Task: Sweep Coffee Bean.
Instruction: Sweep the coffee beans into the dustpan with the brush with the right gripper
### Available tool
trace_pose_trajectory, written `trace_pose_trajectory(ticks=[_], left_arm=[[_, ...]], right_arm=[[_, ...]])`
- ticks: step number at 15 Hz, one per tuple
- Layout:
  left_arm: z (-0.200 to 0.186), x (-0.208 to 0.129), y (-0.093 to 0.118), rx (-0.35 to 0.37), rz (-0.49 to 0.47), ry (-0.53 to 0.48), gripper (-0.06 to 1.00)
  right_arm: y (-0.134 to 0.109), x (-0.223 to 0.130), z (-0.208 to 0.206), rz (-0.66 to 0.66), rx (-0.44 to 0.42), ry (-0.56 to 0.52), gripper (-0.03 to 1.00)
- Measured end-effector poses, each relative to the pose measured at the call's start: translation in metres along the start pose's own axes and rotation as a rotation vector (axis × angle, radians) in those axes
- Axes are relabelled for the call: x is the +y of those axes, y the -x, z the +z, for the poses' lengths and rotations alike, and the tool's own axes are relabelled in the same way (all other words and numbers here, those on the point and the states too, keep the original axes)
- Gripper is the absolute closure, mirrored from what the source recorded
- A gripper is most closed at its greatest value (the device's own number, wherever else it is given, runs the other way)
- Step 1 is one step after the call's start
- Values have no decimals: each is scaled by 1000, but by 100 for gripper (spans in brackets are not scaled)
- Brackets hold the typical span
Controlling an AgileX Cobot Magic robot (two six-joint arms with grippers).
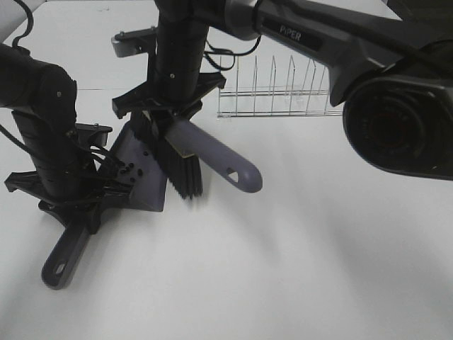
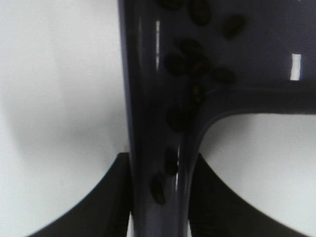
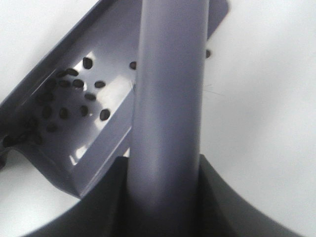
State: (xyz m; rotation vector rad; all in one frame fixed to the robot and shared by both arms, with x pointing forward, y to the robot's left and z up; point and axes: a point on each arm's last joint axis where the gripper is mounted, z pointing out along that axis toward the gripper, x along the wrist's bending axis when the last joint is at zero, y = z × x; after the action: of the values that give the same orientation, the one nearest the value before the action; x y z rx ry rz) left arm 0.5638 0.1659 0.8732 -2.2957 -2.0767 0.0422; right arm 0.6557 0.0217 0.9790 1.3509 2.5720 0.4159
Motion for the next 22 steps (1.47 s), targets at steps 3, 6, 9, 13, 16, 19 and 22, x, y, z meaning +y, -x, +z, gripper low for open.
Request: trace_pose_trajectory(ticks=[3,6,9,13,16,19,22], left_arm=[[0,0,0,-1,-1,1,68],[0,0,0,-3,-3,-1,68],[0,0,0,-3,-3,-1,68],[0,0,0,-3,-4,-1,68],[0,0,0,-3,-4,-2,68],[0,0,0,-3,-5,-2,68],[0,0,0,-3,-5,-2,68]], right_arm=[[21,9,-54,-2,-100,109,69],[96,5,-94,129,-175,166,69],[174,-31,-108,277,-241,92,69],[232,-91,-81,424,-245,-113,69],[236,-117,-57,448,-225,-234,69],[227,-122,-45,457,-158,-252,69],[184,-101,-39,362,-73,-197,69]])
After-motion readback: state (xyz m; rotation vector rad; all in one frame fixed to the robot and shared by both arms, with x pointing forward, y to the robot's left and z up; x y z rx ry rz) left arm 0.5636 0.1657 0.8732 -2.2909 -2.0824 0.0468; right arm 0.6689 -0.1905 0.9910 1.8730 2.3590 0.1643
